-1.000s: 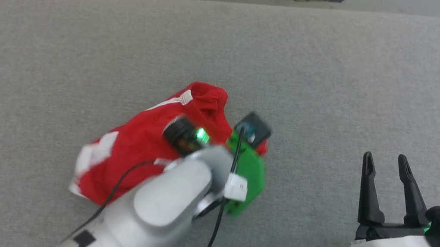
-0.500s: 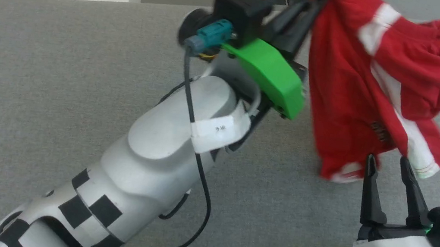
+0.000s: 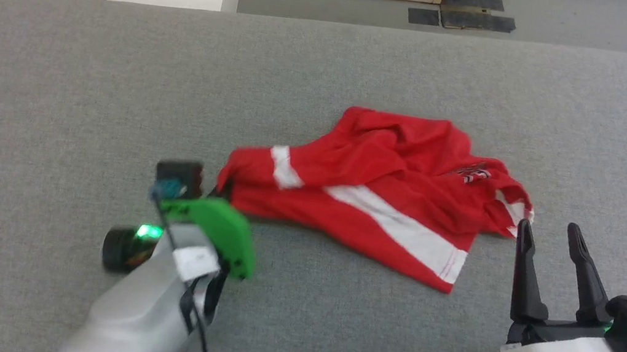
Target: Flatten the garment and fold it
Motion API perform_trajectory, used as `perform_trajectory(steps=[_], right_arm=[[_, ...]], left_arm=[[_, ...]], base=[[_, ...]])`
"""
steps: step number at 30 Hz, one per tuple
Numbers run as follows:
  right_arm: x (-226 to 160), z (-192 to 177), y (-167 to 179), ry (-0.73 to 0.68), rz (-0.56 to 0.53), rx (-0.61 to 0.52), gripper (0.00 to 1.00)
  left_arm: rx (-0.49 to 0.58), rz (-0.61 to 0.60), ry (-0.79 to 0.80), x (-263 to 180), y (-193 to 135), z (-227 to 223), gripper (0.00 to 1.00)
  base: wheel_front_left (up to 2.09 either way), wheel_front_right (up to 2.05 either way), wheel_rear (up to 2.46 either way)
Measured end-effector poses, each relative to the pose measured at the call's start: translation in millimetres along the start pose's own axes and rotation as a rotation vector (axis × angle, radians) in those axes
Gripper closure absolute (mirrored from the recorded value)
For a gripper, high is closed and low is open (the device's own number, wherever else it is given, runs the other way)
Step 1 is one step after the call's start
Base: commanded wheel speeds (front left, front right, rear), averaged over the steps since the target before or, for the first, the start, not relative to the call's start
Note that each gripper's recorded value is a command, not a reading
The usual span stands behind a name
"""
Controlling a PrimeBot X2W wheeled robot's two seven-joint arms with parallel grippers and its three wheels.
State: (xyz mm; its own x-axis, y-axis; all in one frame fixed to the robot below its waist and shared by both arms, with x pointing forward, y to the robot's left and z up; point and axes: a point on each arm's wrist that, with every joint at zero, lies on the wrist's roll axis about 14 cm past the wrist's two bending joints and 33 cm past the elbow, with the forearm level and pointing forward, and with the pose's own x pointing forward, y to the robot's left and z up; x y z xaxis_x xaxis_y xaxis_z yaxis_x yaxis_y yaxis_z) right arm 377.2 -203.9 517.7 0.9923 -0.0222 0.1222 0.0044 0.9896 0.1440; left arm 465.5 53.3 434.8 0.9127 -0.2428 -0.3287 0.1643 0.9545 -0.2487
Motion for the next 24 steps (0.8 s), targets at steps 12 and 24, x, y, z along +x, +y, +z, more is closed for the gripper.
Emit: perform_trajectory(steps=[12, 24], right_arm=[[-11, 3, 9, -0.004, 0.027, -0.008, 0.0], [-14, 8, 18, -0.02, 0.055, -0.003, 0.0]], left_arm=[[-0.065, 0.111, 0.104, -56, 43, -60, 0.0], [0.171, -0.116, -0.214, -70, -8, 28, 0.0]], base=[[0.0, 0.0, 0.0], [0.0, 0.0, 0.0]])
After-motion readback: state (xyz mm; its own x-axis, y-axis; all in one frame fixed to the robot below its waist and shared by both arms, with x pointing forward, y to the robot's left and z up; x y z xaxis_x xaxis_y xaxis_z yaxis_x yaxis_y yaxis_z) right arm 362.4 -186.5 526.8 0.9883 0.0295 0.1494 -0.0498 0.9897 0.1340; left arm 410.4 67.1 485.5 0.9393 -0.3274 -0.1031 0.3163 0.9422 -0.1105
